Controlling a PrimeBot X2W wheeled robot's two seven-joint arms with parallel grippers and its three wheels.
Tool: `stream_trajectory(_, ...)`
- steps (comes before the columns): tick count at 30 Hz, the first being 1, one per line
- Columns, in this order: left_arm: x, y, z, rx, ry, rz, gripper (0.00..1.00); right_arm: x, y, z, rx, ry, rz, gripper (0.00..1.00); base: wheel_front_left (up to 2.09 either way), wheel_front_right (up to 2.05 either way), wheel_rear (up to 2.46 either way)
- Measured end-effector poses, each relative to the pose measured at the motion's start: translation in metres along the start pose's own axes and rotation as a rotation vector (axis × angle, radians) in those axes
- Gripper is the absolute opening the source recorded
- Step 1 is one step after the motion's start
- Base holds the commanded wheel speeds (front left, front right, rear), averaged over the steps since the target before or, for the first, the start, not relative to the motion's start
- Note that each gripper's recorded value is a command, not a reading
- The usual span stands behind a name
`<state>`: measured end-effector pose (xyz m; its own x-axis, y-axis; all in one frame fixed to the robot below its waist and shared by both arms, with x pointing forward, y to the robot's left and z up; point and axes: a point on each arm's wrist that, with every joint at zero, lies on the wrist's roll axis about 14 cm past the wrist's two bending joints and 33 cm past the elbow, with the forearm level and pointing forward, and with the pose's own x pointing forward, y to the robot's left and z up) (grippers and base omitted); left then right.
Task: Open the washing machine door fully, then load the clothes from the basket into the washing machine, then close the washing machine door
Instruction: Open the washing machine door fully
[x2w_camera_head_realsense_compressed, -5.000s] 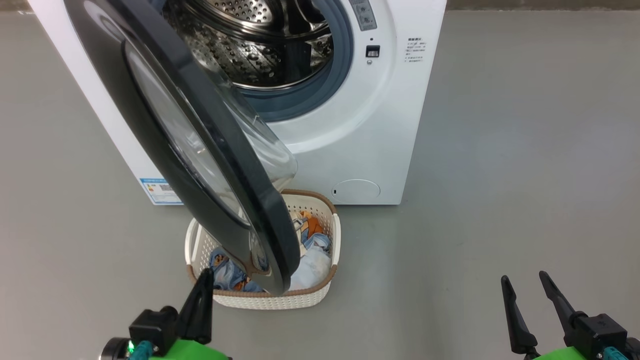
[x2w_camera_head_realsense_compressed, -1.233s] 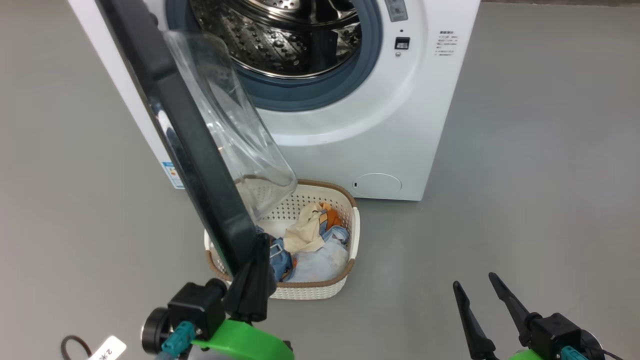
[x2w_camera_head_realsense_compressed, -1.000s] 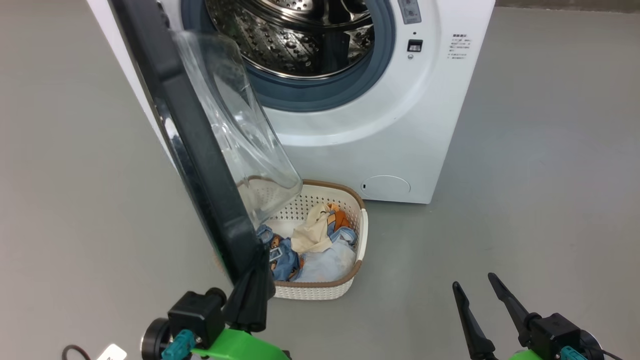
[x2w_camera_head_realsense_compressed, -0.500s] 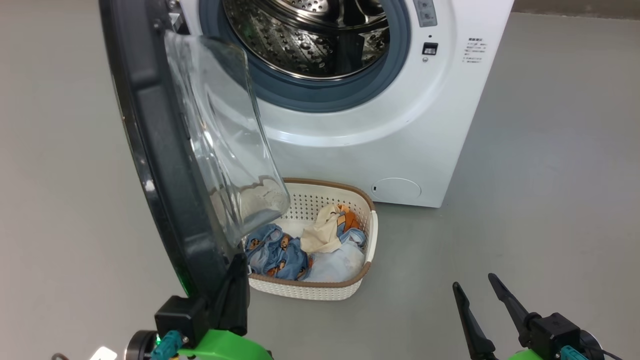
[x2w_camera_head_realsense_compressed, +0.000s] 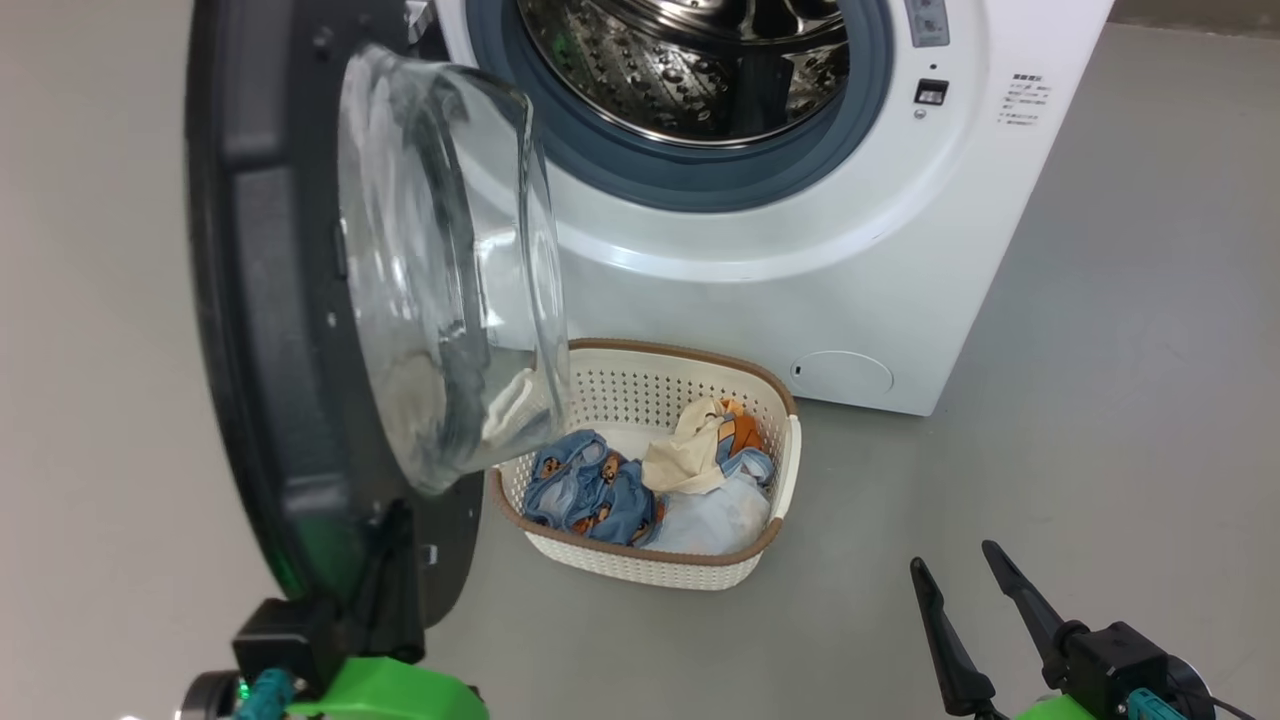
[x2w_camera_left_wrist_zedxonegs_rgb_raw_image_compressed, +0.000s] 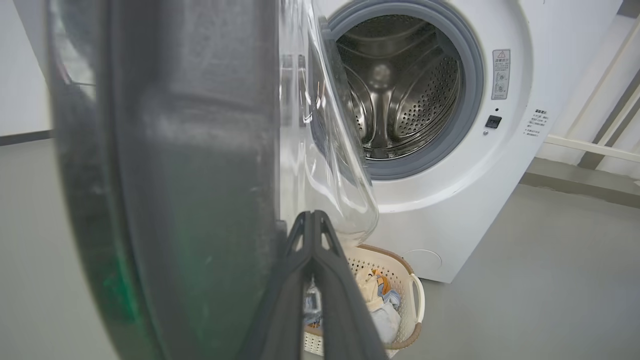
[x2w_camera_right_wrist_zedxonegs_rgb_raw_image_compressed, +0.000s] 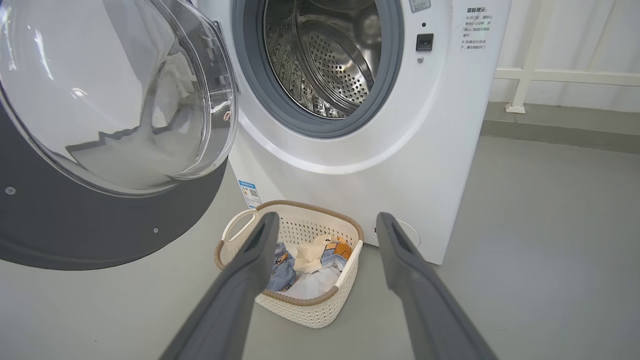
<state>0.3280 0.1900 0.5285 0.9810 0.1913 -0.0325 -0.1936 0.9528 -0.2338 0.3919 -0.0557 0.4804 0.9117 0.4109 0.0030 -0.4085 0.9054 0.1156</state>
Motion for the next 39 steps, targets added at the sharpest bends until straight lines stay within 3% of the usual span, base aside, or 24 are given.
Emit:
stream_trajectory(29, 0.051, 0.154, -0.004, 0.105, -0.038, 0.406, 0.0, 0.04, -0.014, 0.0, -0.017, -0.005, 0.011, 1.0, 0.0, 0.0, 0.0)
stream_trajectory(39, 0.065, 0.201, 0.019, 0.121, -0.089, 0.494, 0.0, 0.048, -0.016, -0.009, -0.012, 0.009, 0.021, 1.0, 0.0, 0.0, 0.0)
